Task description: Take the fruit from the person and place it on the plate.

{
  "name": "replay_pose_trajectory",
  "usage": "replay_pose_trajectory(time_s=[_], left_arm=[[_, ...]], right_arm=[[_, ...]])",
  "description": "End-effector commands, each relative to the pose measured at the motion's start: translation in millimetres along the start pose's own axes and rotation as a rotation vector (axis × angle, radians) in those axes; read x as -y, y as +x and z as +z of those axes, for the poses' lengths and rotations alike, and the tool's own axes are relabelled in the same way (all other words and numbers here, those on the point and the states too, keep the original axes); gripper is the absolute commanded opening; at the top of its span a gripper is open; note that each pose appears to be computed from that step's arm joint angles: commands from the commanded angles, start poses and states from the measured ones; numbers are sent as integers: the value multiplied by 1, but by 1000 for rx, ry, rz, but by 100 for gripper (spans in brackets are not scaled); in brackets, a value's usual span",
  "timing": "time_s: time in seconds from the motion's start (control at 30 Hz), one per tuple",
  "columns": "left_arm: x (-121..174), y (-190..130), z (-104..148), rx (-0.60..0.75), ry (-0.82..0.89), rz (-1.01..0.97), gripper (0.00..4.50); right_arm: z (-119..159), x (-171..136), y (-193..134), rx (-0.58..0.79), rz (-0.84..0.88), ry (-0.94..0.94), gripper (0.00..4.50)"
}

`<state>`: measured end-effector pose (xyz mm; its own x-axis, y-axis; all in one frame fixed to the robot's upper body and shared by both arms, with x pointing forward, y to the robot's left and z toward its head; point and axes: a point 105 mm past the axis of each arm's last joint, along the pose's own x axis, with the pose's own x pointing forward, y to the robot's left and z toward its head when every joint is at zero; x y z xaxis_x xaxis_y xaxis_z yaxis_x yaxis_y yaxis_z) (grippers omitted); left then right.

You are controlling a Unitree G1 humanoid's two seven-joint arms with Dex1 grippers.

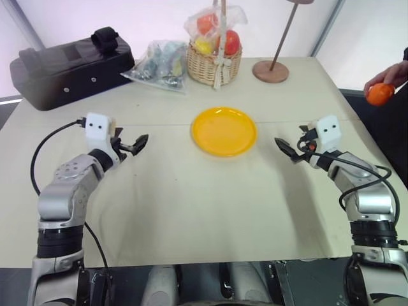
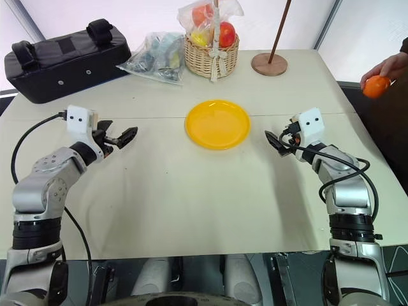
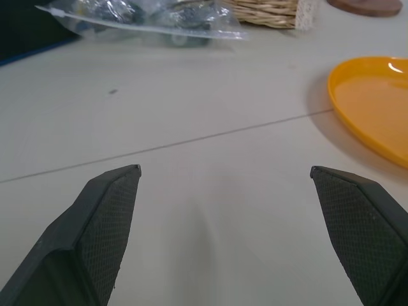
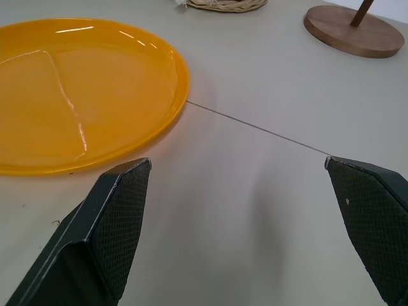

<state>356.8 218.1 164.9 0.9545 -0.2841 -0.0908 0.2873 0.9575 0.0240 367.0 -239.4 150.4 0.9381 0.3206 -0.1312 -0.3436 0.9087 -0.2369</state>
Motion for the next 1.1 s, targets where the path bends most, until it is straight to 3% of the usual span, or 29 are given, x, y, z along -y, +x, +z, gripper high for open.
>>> replay_pose_trajectory(time_s=[0.03, 1.1], left_arm=[[-7, -4, 23, 86, 15, 8, 445], [-9, -9, 23, 90, -16, -55, 445]], right_arm=[[15, 0, -1, 54, -4, -17, 450], [15, -4, 5, 59, -16, -17, 450]])
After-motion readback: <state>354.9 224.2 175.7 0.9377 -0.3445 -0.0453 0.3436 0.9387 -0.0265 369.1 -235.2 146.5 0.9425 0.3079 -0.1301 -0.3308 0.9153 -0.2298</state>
